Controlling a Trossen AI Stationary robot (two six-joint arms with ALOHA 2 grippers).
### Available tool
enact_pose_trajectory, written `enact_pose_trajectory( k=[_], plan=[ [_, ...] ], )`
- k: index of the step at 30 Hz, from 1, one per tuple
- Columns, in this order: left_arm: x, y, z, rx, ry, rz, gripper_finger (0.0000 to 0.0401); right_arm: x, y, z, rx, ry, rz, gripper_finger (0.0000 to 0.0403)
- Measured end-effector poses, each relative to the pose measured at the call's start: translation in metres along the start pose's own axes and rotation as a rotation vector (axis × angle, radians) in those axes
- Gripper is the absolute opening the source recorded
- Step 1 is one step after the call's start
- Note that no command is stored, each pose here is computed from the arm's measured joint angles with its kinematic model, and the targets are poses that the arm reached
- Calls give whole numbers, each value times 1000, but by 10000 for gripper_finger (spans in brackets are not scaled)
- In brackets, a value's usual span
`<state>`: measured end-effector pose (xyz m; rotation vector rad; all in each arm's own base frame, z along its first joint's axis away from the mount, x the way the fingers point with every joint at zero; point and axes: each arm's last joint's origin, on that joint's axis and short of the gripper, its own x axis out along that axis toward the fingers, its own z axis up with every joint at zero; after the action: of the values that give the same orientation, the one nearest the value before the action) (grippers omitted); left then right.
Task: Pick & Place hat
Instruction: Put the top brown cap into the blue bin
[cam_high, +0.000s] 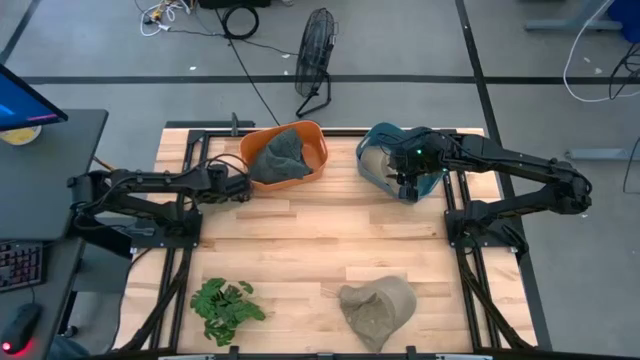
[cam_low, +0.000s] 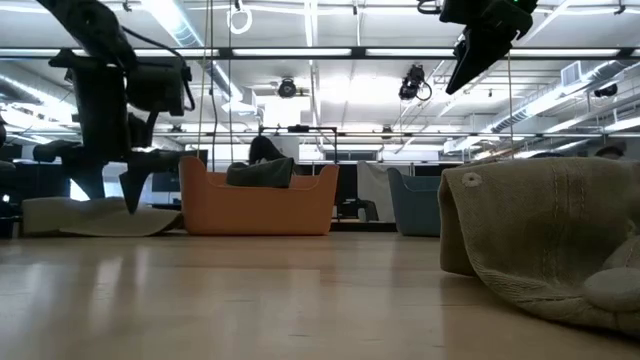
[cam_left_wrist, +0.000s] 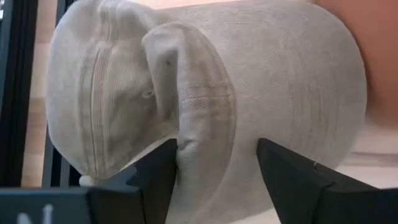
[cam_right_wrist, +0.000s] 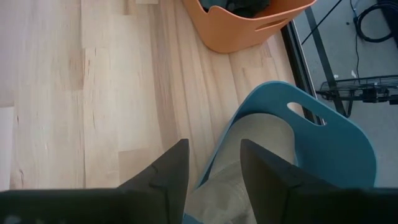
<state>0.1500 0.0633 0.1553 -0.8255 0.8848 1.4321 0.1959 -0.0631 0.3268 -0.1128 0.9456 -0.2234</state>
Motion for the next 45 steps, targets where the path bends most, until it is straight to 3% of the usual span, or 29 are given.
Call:
enact_pose_trajectory(
  k=[3,9,11,17,24,32,38,45],
  plan=[
    [-2,-2,1,33,11,-8,188,0,0,0,0,0,0,149],
    [-17,-12,10,169,9,-60,37,0,0,0,0,0,0,149],
    [-23,-14,14,186,13,-67,14,0,0,0,0,0,0,149],
    [-59,-27,30,354,73,-168,6,0,0,0,0,0,0,149],
    [-126,-36,39,608,161,-354,6,0,2,3,-4,-42,73,149],
    [-192,-49,26,1091,-32,-670,6,-2,2,17,-42,-220,173,149],
    [-209,-64,5,1314,-205,-843,5,0,3,43,-67,-474,296,149],
    [-190,-108,-14,1448,-312,-852,6,28,25,78,-110,-656,488,149]
  ],
)
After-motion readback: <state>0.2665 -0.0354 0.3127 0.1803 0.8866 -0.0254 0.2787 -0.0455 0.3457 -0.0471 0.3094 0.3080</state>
